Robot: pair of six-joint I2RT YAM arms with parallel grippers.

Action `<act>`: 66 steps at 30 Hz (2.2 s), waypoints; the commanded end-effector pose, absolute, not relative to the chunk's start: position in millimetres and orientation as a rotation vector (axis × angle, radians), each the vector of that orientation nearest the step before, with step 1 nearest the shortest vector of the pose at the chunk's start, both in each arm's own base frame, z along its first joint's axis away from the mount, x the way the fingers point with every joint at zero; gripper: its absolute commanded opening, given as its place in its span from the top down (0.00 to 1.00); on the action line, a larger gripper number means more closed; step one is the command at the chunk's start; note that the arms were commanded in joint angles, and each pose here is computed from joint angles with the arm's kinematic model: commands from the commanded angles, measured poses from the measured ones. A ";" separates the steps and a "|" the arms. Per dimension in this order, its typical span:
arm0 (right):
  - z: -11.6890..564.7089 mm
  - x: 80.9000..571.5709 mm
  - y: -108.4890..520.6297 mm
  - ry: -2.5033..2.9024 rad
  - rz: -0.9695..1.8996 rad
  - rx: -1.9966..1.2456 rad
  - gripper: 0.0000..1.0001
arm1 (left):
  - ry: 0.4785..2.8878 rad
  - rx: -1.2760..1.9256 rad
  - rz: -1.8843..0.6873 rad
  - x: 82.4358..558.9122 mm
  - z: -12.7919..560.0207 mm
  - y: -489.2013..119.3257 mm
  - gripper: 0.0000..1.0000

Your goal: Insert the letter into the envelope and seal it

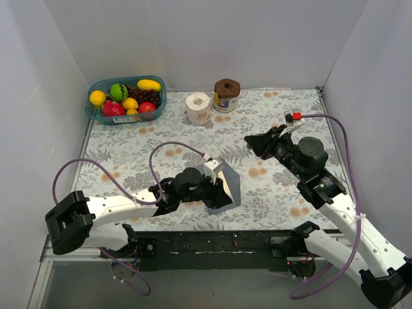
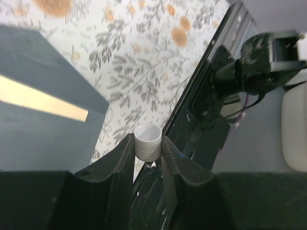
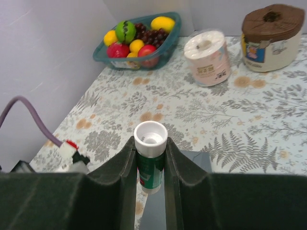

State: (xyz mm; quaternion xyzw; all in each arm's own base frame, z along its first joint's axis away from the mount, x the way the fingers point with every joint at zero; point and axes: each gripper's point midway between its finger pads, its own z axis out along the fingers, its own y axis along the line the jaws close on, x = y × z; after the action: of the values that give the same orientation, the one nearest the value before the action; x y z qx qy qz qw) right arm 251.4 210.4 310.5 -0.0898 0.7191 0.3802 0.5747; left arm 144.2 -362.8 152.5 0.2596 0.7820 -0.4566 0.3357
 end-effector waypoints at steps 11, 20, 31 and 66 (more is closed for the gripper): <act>353.1 272.1 157.9 1.560 0.655 0.018 0.99 | 2.154 0.618 -1.231 106.9 112.3 -349.3 1.00; 357.9 267.8 147.9 1.551 0.617 0.027 0.99 | 2.210 0.588 -1.248 79.7 96.1 -342.0 1.00; 353.9 263.1 151.4 1.567 0.632 -0.005 0.99 | 2.091 0.454 -0.928 144.5 120.3 -328.5 1.00; 291.9 244.8 184.1 1.775 0.737 -0.203 0.99 | 1.906 -0.529 0.189 328.4 -13.5 -118.0 0.87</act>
State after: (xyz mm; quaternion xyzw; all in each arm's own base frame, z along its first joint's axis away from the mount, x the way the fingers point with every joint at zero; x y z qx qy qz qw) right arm 244.3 179.2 285.2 -0.0710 0.7642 0.3063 0.5632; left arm 347.3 -142.6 22.7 -0.2261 0.7867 0.0129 0.5743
